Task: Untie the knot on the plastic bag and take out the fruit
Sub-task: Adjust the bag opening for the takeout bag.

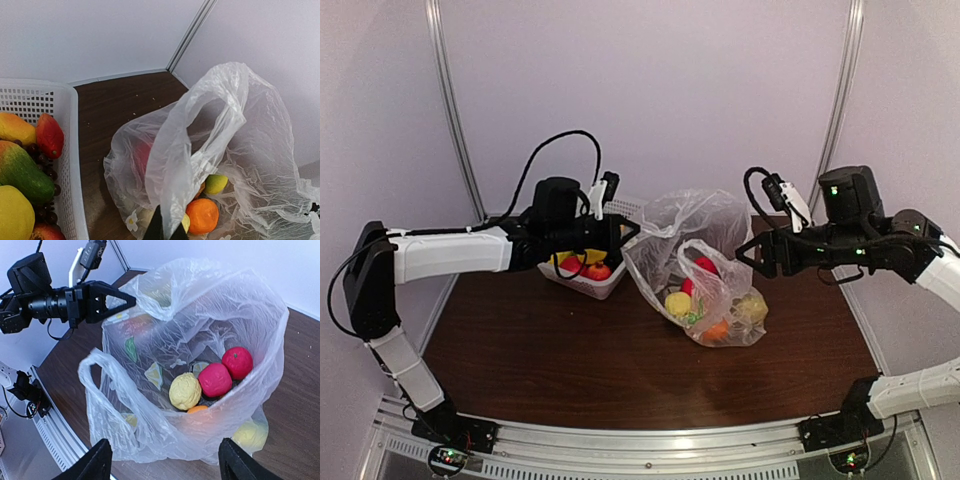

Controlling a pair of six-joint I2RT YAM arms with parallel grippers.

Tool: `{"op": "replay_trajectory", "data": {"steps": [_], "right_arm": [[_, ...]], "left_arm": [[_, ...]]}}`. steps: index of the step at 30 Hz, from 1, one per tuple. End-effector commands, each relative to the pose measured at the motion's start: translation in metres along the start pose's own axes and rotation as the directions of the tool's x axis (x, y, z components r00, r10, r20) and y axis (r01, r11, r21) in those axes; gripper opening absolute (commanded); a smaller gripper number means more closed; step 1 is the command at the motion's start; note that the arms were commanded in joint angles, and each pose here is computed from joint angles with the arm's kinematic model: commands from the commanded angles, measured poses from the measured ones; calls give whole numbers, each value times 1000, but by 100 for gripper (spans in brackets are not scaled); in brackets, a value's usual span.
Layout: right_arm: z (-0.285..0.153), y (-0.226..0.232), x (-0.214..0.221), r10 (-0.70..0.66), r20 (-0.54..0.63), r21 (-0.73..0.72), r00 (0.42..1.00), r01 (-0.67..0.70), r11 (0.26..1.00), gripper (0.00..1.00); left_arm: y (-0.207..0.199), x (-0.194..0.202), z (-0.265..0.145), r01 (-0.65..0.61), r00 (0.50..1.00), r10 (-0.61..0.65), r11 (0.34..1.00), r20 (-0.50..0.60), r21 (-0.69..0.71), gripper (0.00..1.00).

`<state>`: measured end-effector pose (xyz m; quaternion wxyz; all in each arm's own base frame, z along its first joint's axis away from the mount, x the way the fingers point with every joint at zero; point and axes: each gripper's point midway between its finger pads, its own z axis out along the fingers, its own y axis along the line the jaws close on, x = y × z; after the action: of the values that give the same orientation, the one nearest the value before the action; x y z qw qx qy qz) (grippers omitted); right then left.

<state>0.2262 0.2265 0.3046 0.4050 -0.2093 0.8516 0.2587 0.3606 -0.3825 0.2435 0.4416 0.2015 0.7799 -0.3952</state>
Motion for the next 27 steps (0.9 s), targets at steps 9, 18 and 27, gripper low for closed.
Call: {"op": "replay_trajectory", "data": {"steps": [9, 18, 27], "right_arm": [[54, 35, -73, -138, 54, 43, 989, 135, 990, 79], [140, 14, -46, -123, -157, 124, 980, 143, 982, 68], [155, -18, 101, 10, -370, 186, 929, 64, 981, 64]], "left_arm": [[-15, -6, -6, -58, 998, 57, 998, 31, 24, 0], [-20, -6, -8, -73, 997, 73, 997, 33, 20, 0], [-14, -9, -9, -74, 996, 74, 997, 43, -17, 0]]}}
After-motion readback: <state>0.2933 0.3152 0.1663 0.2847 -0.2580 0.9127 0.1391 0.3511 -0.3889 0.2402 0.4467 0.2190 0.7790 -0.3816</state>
